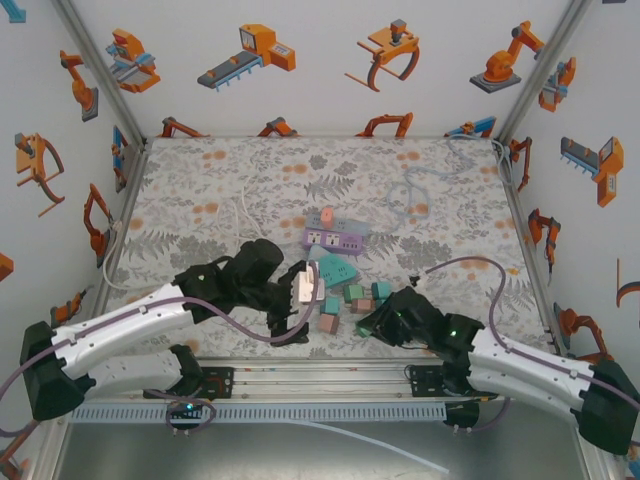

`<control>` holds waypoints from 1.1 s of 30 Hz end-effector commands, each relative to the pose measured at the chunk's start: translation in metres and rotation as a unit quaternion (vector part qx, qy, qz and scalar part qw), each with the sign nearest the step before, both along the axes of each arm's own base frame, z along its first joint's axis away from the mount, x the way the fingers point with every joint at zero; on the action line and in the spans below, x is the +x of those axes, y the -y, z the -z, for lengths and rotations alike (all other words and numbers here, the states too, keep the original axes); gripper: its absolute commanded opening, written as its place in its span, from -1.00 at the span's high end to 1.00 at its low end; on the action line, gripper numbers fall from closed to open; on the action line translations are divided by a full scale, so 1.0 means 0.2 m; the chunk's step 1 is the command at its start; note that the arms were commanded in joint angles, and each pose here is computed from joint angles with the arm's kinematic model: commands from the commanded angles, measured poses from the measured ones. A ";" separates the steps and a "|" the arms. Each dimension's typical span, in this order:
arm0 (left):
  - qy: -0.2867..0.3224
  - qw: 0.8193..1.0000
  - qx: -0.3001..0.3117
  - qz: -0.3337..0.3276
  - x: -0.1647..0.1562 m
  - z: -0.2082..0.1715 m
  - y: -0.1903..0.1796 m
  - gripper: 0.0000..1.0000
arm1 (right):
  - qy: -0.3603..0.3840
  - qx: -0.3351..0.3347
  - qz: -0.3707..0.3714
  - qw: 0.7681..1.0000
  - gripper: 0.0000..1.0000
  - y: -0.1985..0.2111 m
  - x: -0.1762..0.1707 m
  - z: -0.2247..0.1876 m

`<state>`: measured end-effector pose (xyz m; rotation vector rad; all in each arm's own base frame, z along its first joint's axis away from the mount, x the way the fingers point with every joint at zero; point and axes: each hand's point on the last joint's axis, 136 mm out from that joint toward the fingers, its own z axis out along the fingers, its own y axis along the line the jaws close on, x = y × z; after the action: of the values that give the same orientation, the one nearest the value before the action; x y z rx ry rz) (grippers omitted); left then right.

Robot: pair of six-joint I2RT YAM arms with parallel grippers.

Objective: Pull the plug off the socket

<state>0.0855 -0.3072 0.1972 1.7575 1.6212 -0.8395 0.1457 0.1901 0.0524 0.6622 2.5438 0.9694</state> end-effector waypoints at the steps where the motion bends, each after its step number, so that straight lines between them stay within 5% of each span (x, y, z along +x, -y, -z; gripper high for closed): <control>1: 0.008 0.999 0.028 0.031 -0.04 0.07 -0.01 -0.94 | 0.045 0.025 0.046 0.998 1.00 -0.04 0.10 -0.05; 7: 0.017 0.998 0.051 0.028 -0.03 0.12 -0.02 -0.94 | 0.049 0.012 0.060 0.997 0.93 -0.03 0.10 0.01; 16: 0.026 0.999 0.042 0.019 -0.02 0.11 -0.01 -0.94 | 0.043 -0.006 0.062 0.997 0.37 -0.01 0.06 0.06; 33: 0.037 0.998 0.045 -0.007 0.03 0.11 -0.01 -0.94 | 0.024 -0.047 0.068 0.996 0.03 0.13 -0.01 0.08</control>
<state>0.0923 -0.3048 0.1713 1.8295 1.6629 -0.6956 0.1439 0.1807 0.0411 0.7429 2.4586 0.8985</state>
